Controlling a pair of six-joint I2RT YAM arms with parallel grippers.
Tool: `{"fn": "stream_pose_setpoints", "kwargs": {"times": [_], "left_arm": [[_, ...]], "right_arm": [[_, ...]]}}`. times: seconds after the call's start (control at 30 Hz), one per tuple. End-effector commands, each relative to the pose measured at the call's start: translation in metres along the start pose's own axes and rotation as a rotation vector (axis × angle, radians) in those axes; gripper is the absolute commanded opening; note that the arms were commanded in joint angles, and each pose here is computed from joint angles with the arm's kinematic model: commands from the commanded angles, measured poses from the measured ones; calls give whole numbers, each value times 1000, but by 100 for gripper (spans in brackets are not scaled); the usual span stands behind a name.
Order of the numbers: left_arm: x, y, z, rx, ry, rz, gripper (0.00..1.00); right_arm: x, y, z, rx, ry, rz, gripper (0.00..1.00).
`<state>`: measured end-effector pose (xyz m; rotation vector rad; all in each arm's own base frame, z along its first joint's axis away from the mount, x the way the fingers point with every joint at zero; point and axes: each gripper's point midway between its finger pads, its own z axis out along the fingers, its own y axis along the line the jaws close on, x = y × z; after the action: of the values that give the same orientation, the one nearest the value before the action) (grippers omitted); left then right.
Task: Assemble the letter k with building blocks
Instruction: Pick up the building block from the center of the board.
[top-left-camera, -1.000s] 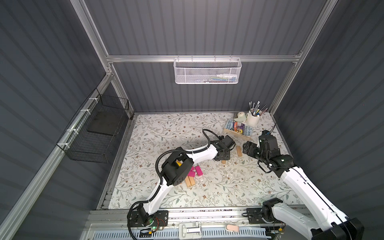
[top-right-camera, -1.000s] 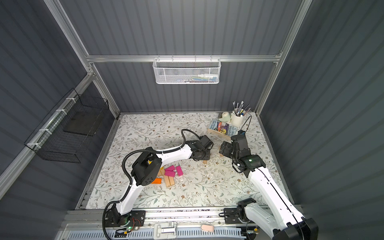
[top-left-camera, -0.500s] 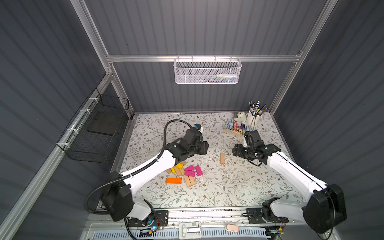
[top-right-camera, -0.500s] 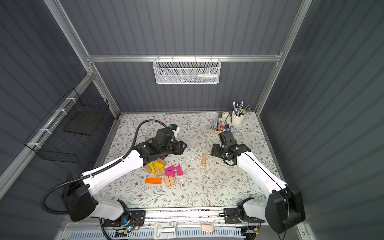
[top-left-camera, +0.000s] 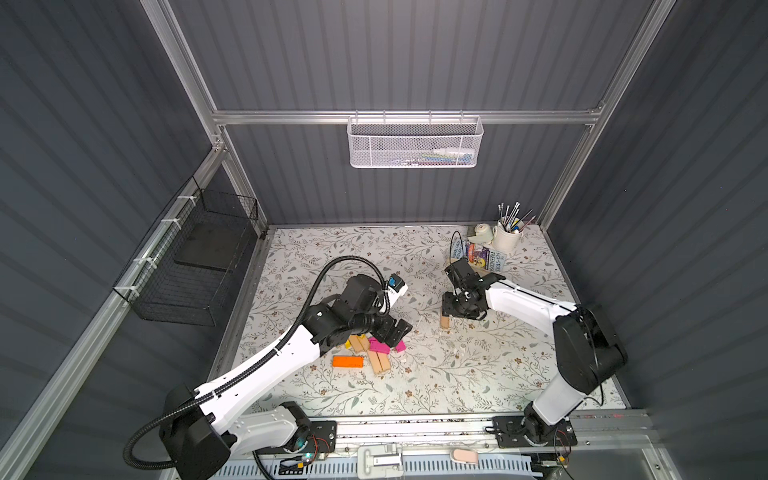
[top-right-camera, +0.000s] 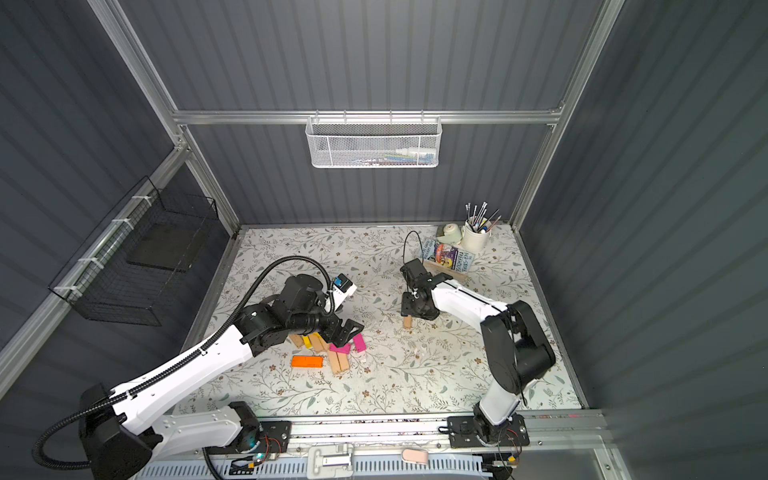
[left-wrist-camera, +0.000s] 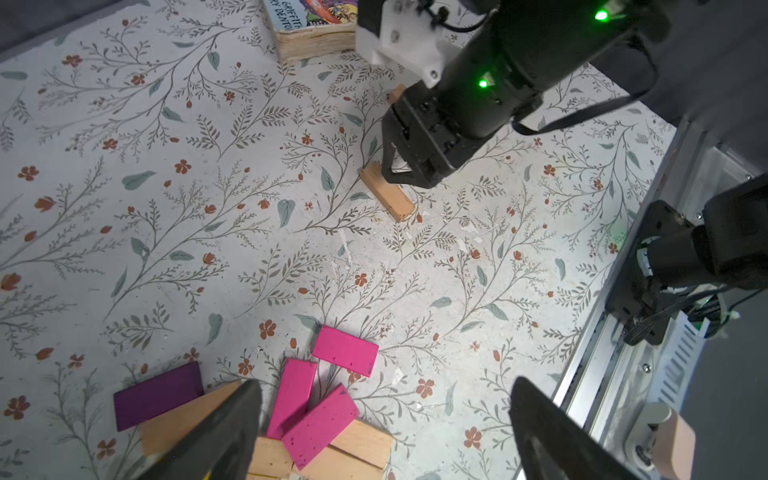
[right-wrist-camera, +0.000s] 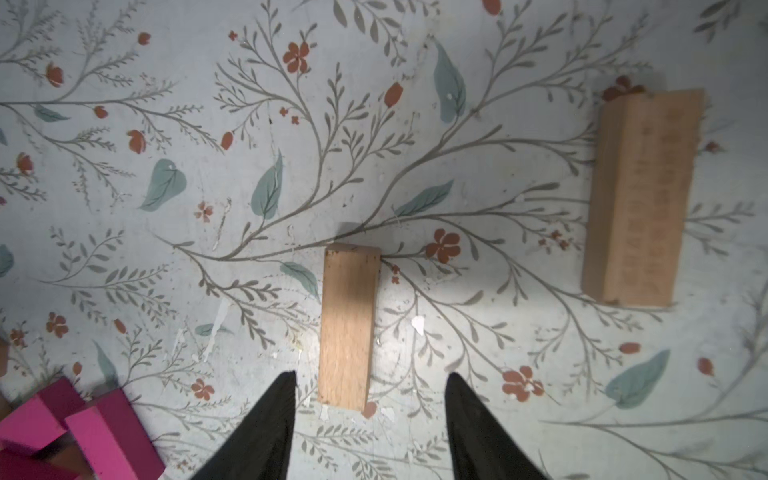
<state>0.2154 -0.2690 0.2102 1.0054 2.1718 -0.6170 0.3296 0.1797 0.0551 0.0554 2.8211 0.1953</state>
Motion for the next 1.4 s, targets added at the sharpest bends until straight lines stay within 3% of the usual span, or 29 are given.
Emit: {"fn": "stream_pose_setpoints", "kwargs": {"times": [0.0,0.63,0.87,1.2,1.37], "left_arm": [[24,-4,-2,24,61,60,97],[22,4,-7,-33,18,61,100],[20,0,-8,-9,3,62,100],[11,-8,-4,39,-17,66,100],[9,-10,-2,54,-14,80,100]], "right_arm": [[-4,5,5,14,0,-7,57],[12,12,34,-2,73,-45,23],[10,1,13,-6,40,-83,22],[30,-64,-24,53,46,-55,25],[37,-91,-25,48,72,-16,26]]}}
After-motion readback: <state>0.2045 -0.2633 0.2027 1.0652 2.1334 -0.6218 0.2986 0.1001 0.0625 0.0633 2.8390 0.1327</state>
